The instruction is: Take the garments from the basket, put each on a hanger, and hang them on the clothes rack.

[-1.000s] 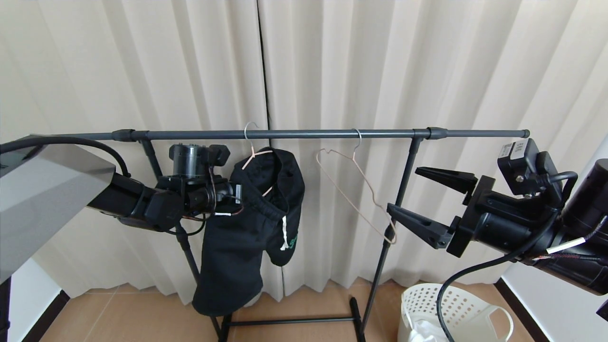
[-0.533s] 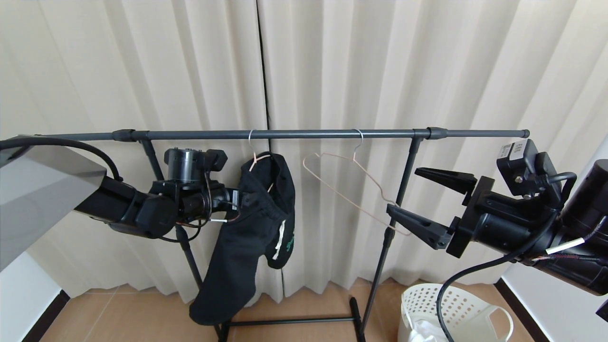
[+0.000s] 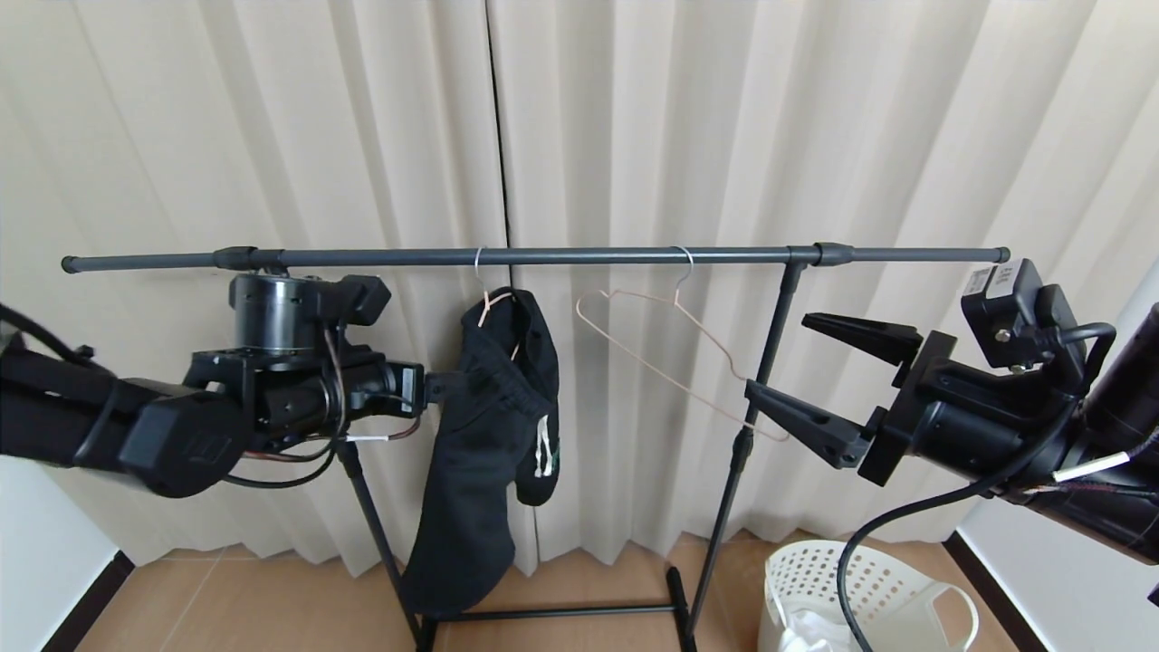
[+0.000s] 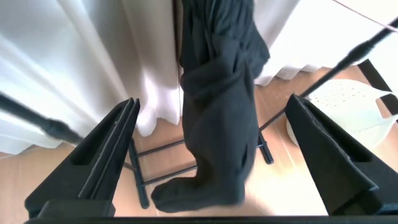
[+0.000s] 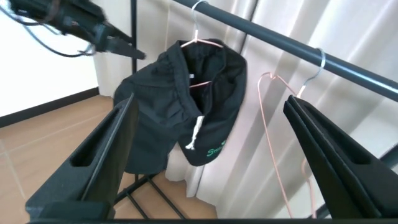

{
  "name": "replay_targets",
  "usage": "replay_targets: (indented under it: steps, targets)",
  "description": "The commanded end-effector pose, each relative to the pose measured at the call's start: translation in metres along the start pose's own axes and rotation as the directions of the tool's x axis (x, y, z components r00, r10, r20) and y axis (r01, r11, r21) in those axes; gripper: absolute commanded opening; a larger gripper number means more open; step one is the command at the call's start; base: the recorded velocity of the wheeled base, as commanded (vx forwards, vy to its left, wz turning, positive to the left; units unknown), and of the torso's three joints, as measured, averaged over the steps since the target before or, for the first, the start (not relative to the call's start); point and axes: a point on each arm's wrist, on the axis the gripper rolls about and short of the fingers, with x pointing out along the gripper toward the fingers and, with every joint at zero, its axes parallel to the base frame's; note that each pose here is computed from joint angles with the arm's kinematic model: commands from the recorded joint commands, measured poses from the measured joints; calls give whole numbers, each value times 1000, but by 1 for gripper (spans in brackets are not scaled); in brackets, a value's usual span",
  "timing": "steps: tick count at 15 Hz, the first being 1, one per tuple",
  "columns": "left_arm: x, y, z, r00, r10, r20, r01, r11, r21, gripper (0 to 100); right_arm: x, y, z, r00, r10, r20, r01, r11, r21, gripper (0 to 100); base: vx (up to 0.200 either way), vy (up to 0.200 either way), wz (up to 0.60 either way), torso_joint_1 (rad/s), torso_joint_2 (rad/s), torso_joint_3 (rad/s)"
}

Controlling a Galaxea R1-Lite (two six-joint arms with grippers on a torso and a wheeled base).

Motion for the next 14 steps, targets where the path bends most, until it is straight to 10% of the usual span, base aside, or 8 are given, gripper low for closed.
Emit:
replay_targets:
  steps: [1,6,14]
  targets:
    - [-68,-10,-2,997,-22,70,21,1000,14,100,-4,4,5,1000,-7,17,7,1000,-7,100,0,0,0,0,0,0]
    - [-147,-25,-63,994,-82,78,79,996,43,100,-19,8,9,984,-179,17,179,984,-8,100,0,0,0,0,0,0]
    - [-215,-23,-146,987,-101,128,94,994,62,100,-135,50,-43,905,-395,-156,395,918,-34,100,0,0,0,0,0,0]
